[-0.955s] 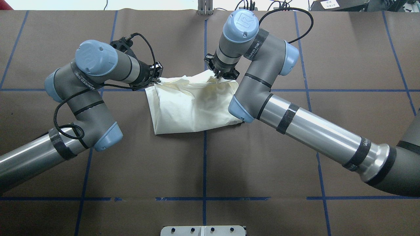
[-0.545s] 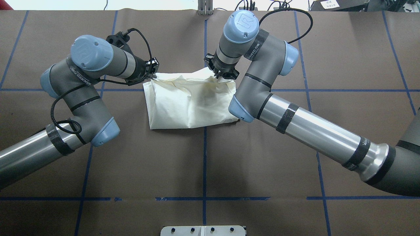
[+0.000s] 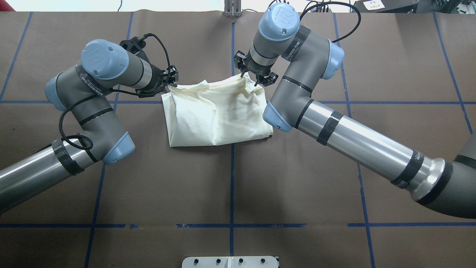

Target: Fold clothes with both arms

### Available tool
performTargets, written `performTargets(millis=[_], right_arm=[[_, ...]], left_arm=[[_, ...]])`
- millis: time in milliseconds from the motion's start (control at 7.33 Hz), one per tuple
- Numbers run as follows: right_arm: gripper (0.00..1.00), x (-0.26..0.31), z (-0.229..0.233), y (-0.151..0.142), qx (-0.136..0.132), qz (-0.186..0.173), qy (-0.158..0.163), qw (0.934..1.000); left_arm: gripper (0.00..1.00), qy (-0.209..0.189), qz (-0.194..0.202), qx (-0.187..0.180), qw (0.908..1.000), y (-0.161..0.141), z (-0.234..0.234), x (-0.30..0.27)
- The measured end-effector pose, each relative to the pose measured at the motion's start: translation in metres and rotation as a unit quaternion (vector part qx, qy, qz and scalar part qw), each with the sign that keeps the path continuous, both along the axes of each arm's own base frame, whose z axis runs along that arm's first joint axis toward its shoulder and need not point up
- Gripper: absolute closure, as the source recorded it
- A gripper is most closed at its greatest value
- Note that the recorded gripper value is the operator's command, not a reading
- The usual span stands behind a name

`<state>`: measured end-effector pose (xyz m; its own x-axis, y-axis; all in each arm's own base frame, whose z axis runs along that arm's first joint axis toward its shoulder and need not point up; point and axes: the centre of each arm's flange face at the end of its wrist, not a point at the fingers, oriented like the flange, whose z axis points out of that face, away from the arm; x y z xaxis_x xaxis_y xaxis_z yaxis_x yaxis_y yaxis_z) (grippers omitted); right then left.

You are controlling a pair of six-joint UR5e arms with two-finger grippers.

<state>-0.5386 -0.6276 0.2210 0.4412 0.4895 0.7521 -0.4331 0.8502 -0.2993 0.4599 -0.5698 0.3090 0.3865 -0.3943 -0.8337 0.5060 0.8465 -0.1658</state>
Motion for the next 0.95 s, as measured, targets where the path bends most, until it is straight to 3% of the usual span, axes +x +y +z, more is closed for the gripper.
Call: performTargets(millis=[273, 682, 955], right_arm=[[0.0, 0.027, -0.002, -0.018, 0.017, -0.018, -0.006, 0.9997], [0.0, 0.063, -0.004, -0.039, 0.055, -0.037, -0.003, 0.9978], [0.0, 0.079, -0.005, -0.047, 0.064, -0.041, -0.003, 0.9971]], left_arm=[[0.0, -0.008, 0.023, 0.019, 0.9995, -0.003, 0.0, -0.009], [0.0, 0.084, 0.034, 0.042, 0.995, 0.04, -0.028, -0.011], [0.0, 0.122, 0.04, 0.047, 0.9906, 0.057, -0.025, 0.002]])
